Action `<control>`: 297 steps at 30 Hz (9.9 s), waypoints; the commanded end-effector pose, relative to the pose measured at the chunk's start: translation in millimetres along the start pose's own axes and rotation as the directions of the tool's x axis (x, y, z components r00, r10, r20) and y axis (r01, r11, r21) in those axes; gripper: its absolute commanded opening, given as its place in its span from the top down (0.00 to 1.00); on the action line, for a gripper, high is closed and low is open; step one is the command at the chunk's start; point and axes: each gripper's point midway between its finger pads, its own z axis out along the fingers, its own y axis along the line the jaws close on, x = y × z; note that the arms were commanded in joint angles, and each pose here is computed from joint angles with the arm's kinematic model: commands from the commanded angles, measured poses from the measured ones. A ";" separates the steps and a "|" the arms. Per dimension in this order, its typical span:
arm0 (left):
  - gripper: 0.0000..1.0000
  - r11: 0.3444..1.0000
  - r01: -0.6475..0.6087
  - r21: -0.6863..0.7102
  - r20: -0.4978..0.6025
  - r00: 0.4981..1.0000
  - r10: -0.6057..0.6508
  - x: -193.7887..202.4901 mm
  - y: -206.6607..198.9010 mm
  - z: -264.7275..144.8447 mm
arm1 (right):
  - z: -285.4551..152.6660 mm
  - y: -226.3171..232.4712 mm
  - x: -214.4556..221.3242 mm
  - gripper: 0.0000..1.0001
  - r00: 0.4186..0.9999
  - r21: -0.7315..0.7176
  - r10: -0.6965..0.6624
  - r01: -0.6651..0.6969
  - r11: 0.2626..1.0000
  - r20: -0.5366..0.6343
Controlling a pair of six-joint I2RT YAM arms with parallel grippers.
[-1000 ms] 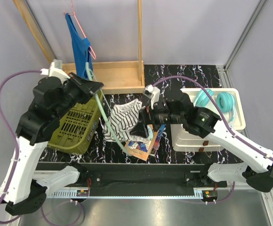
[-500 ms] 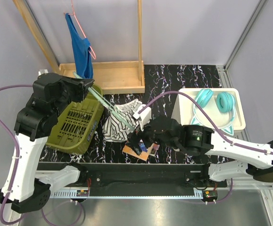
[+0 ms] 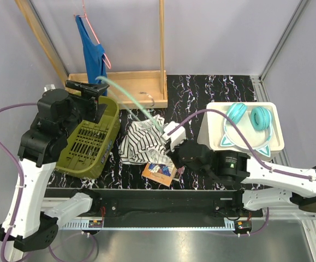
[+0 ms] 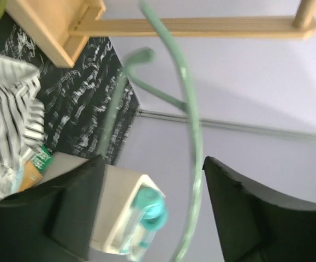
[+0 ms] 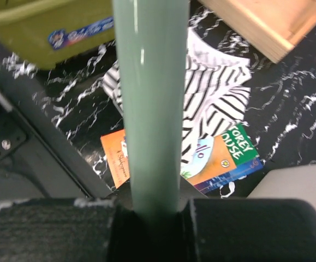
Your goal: Remove the tank top from the hanger
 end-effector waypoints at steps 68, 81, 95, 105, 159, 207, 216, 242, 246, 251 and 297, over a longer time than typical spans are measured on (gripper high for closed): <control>0.78 0.693 0.375 0.616 -0.511 0.859 -0.011 107.4 -83.7 -20.8 | -48.0 -18.4 -128.9 1.00 0.868 -0.226 0.436 -0.387 0.894 0.238; 0.17 0.730 0.012 0.683 -0.414 0.830 0.374 83.1 -42.8 -47.8 | -42.7 -100.6 -156.6 1.00 0.929 0.270 0.202 -0.290 0.918 0.311; 0.20 0.612 -0.547 0.572 -0.159 0.658 0.736 56.9 -15.2 -85.6 | 46.0 -177.6 -262.2 1.00 0.930 0.386 0.036 -0.187 0.903 0.366; 0.21 0.603 -0.541 0.586 -0.153 0.656 0.739 60.5 -6.9 -109.0 | 85.3 -200.9 -298.5 1.00 0.830 0.196 0.236 -0.377 0.906 0.506; 0.27 0.739 -0.518 0.431 -0.337 0.667 0.664 77.5 70.0 -48.6 | 23.1 -218.7 -220.2 0.00 0.805 0.172 0.511 -0.573 0.801 0.301; 0.47 0.448 -0.639 -0.625 -0.499 0.769 0.401 110.5 348.4 168.3 | -147.0 -189.5 -151.0 0.00 0.806 0.230 0.488 -0.572 0.787 0.334; 1.00 0.528 -0.745 -0.407 -0.396 0.665 0.633 81.0 223.9 148.5 | -139.5 -190.6 -154.8 0.00 0.814 0.227 0.478 -0.560 0.797 0.330; 0.83 0.540 -0.433 -0.722 0.233 0.583 0.779 -150.4 121.1 -47.0 | -94.6 -174.8 -162.3 0.00 0.795 0.109 0.540 -0.584 0.804 0.276; 0.57 0.530 -0.364 -0.766 0.266 0.571 0.777 -160.6 125.4 -57.1 | -93.3 -172.1 -163.6 0.00 0.794 0.094 0.545 -0.584 0.806 0.269; 0.01 0.558 -0.412 -0.720 0.241 0.605 0.758 -149.8 121.7 -43.8 | -91.6 -172.2 -162.3 0.00 0.800 0.097 0.540 -0.578 0.810 0.262; 0.38 0.812 -0.421 0.405 0.239 0.906 0.350 -150.8 -139.8 203.0 | -95.2 -176.7 -161.4 0.00 0.858 0.141 0.462 -0.498 0.856 0.223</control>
